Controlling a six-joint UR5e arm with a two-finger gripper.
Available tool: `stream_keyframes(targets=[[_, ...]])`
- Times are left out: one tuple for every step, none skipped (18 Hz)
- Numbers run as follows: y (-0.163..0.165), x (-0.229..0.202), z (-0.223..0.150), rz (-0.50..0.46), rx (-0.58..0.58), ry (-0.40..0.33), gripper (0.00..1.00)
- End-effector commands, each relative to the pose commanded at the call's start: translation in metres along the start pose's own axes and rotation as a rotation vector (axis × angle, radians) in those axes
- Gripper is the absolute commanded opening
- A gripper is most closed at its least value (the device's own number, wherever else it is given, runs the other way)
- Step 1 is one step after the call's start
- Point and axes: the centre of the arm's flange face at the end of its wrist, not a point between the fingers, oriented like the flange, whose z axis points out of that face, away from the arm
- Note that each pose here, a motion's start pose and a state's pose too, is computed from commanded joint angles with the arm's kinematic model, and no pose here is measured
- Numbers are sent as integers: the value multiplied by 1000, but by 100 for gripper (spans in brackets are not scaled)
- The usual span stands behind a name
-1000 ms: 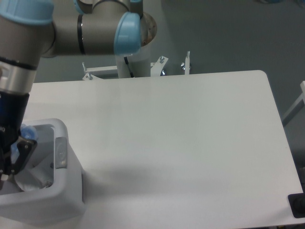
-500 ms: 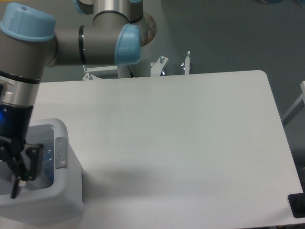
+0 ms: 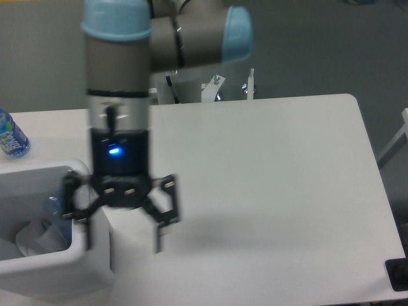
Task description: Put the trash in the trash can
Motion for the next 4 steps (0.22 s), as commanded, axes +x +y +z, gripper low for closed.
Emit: stream_keyframes(targets=[[12, -8, -5, 62, -36, -1, 100], [26, -18, -8, 124, -77, -5, 100], [38, -25, -9, 180, -113, -6, 100], [44, -31, -10, 208, -124, -10, 100]])
